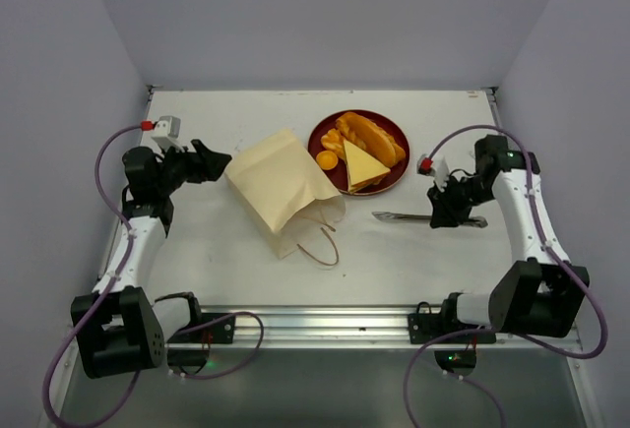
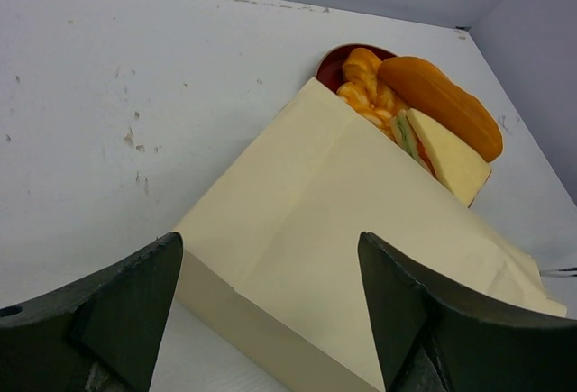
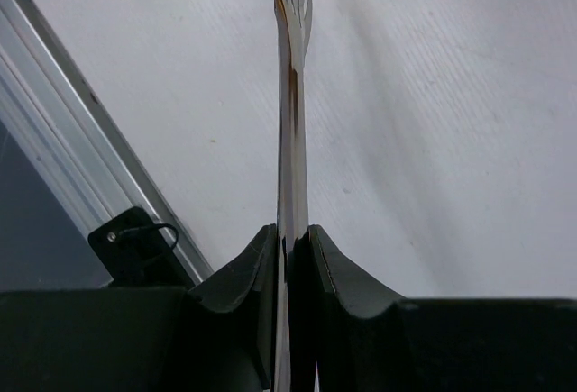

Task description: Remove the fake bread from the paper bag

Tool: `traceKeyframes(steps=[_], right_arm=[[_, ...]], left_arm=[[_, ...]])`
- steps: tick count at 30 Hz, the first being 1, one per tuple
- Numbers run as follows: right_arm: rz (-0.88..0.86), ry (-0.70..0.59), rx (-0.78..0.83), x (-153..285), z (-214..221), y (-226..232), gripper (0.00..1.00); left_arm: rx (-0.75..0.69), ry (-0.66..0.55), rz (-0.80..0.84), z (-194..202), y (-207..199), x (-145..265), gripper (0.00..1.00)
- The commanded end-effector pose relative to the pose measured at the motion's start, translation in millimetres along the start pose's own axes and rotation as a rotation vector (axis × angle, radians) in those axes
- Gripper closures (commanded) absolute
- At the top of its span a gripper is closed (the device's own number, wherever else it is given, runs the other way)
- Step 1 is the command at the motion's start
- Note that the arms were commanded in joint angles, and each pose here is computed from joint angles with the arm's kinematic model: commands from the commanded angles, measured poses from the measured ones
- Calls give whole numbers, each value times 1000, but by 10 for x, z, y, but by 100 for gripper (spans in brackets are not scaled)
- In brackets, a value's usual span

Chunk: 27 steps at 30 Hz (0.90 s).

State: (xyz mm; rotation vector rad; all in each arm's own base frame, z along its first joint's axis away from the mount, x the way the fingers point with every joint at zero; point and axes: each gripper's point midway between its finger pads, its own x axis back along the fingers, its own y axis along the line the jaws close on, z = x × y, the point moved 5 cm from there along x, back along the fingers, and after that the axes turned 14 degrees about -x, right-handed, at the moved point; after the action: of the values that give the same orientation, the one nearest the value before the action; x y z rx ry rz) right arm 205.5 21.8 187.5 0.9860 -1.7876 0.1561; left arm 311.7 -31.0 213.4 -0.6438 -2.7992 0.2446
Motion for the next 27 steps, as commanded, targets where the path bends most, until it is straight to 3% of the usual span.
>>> traceKeyframes(steps=[1,9,13,17,27], right_arm=[[59,-24,13,190,100,-150,80],[110,-193,-253,514,354,-631,82],[143,-293,-399,380,352,-958,80],[286,-403,-500,139,375,-1447,77],[382,-241,-588,-256,773,-1954,57]], left_arm=[[-42,-33,27,-77,-75,38,18],[-52,-32,41,-49,-110,40,18],[-52,-35,58,-32,-133,34,18],[-56,-35,62,-20,-148,45,18],[-64,-42,81,-13,-198,46,17]])
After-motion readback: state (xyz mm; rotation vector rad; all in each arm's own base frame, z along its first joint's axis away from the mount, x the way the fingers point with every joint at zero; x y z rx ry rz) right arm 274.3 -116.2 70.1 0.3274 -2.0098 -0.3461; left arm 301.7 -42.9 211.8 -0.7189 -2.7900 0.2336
